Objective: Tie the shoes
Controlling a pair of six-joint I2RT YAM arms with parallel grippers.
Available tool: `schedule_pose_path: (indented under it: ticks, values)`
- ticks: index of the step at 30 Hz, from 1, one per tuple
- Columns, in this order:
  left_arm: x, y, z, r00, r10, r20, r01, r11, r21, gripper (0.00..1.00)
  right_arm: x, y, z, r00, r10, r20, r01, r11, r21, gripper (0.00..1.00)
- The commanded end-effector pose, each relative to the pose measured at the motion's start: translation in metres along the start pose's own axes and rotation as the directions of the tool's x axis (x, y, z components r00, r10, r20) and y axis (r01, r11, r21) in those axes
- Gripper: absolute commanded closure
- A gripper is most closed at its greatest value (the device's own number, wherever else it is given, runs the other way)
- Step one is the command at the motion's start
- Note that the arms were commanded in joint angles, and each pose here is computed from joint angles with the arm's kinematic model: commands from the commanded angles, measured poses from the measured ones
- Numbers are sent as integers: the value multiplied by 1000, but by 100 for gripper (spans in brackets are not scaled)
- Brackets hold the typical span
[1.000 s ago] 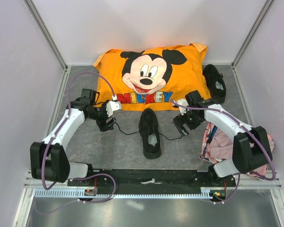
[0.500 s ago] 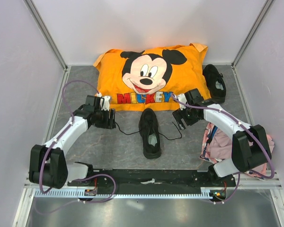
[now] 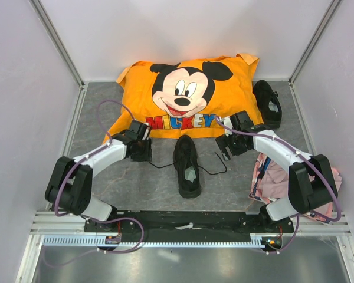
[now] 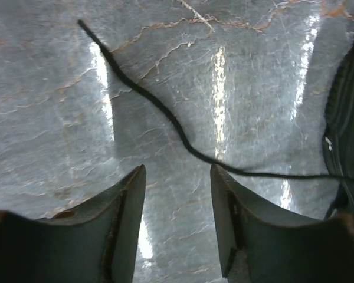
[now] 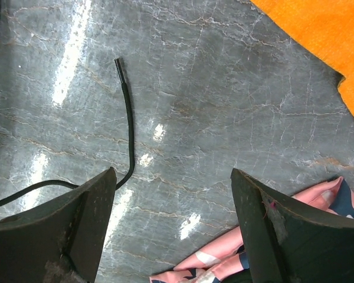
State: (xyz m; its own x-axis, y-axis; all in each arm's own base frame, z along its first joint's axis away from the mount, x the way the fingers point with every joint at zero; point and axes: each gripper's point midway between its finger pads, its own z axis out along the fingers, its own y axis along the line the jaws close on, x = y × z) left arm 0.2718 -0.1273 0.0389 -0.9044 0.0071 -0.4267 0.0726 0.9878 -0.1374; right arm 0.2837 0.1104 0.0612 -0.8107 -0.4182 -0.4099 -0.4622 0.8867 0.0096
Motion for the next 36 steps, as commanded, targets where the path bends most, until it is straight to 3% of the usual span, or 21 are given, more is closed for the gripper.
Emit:
schedule_pose_path:
  ticks: [1, 5, 9, 14, 27, 32, 34, 36]
  values:
    - [-20, -12, 9, 997, -56, 51, 57, 998, -25, 52, -3, -2, 2, 1000, 22, 7, -22, 1000, 16, 14]
    - [-9, -4, 26, 998, -63, 9, 63, 995, -80, 62, 0, -1, 7, 1000, 11, -15, -11, 1000, 5, 15]
    - [2, 8, 36, 998, -52, -33, 47, 989, -143, 80, 3, 2, 13, 999, 3, -40, -4, 1000, -18, 17]
    - [-3, 5, 36, 998, -48, -38, 43, 990, -135, 97, 3, 6, 19, 999, -6, -51, 4, 999, -39, 21]
    - [-43, -34, -25, 985, -46, 166, 28, 994, 109, 98, 2, 30, 39, 997, -45, -61, 38, 993, -108, 37]
    - [-54, -37, -42, 972, -22, 235, -10, 991, 132, 98, 6, 39, 49, 990, -110, -86, 103, 991, -89, 55]
    - [-59, -38, -49, 963, -9, 269, -30, 989, 141, 98, 10, 32, 55, 987, -104, -120, 98, 994, -55, 84]
    - [-64, -46, -63, 952, 8, 306, -66, 981, 181, 98, 12, 30, 54, 985, -95, -142, 89, 995, -50, 100]
